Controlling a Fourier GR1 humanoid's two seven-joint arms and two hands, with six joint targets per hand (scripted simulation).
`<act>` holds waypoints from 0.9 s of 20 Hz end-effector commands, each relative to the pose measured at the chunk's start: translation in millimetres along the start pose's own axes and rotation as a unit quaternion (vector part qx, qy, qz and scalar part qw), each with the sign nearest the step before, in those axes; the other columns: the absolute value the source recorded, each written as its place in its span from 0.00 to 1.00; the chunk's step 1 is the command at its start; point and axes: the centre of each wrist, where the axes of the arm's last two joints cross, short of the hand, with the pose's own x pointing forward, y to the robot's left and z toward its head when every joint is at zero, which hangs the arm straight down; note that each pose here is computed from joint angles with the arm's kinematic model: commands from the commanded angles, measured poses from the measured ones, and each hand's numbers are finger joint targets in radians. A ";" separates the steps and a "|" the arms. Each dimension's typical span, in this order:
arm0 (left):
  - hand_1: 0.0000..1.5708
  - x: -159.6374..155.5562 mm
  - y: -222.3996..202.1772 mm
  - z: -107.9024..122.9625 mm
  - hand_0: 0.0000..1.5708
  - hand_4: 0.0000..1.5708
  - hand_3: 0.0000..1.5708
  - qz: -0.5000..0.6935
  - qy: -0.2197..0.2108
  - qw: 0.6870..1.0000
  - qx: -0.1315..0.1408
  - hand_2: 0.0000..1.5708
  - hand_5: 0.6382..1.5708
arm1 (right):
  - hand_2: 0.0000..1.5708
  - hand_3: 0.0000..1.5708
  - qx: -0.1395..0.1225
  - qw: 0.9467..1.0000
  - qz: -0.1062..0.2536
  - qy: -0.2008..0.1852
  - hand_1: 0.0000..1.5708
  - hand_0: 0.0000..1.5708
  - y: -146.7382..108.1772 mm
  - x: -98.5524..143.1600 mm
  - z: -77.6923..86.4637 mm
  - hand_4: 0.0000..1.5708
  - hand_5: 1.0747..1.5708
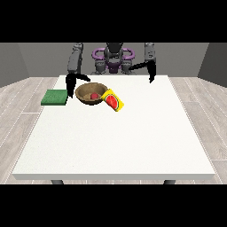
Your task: Pick the cup and pour the ball into the bowl, then pick the bowl and place it on the pad
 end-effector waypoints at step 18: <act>0.00 38.8 35.9 -7.5 0.00 0.05 0.00 0.014 -0.047 0.999 -0.014 0.00 1.00 | 1.00 0.00 -0.116 0.983 0.057 0.132 0.92 0.92 -21.1 -73.0 35.4 0.30 0.88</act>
